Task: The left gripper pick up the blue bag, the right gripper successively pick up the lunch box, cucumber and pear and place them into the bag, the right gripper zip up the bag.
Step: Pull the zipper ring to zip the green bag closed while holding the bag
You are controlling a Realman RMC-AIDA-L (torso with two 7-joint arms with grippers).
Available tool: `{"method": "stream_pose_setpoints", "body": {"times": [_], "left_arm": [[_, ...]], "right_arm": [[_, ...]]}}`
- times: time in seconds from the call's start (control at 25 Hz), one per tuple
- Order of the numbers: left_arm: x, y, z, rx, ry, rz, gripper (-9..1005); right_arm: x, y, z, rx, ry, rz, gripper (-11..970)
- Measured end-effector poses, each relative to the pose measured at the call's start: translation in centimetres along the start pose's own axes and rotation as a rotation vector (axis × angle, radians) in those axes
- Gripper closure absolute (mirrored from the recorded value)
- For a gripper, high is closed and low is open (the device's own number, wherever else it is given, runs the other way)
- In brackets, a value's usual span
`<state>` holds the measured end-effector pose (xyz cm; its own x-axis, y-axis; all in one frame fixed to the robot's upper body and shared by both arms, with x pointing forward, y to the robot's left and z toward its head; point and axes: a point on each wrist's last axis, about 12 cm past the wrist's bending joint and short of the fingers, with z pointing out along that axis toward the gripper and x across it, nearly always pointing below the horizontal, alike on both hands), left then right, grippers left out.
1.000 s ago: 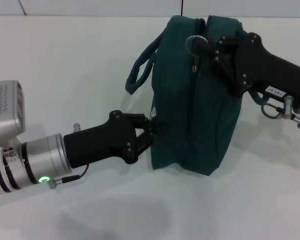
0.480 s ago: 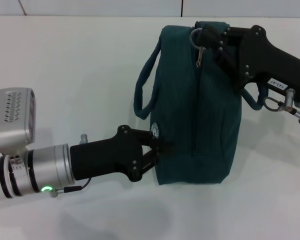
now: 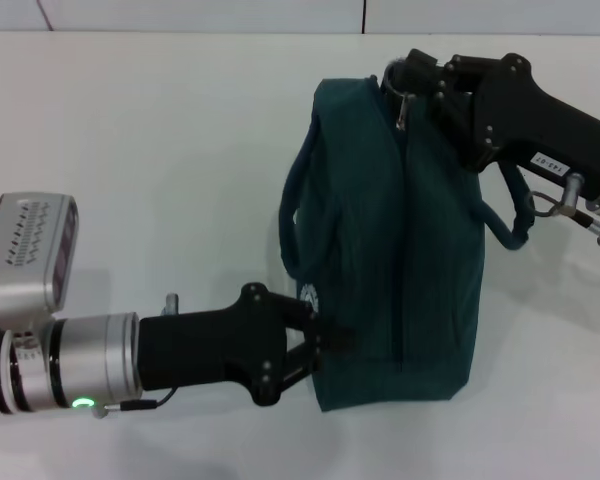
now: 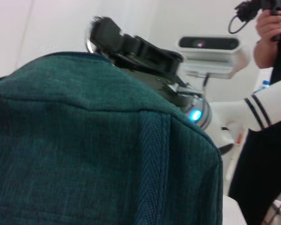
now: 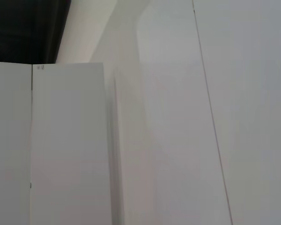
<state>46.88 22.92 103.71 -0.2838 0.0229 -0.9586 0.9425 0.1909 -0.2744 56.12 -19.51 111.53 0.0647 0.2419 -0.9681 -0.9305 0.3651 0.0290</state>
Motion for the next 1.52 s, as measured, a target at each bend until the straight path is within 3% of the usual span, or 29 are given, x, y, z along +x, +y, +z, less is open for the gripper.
{"method": "stream_pose_setpoints", "body": {"times": [0.56,1.12,1.24,1.52], "left_arm": [[0.4,-0.4,-0.2,0.03,0.028,-0.004,920],[0.7,-0.8,-1.0,0.082,0.081,-0.01,925],[0.6,-0.7,-1.3,0.057,0.063,-0.012,926],[-0.1,0.3,-3.6,-0.113,-0.043,-0.021,928]], "right_arm": [[-0.3,-0.6,0.1,0.032,-0.006,0.116,858],[1.1,-2.1,0.0,0.173,0.093,0.153,852],[1.1,-2.1,-0.2,0.182,0.092,0.156,851],[1.1,-2.1,-0.8,0.208,0.07,0.166,848]]}}
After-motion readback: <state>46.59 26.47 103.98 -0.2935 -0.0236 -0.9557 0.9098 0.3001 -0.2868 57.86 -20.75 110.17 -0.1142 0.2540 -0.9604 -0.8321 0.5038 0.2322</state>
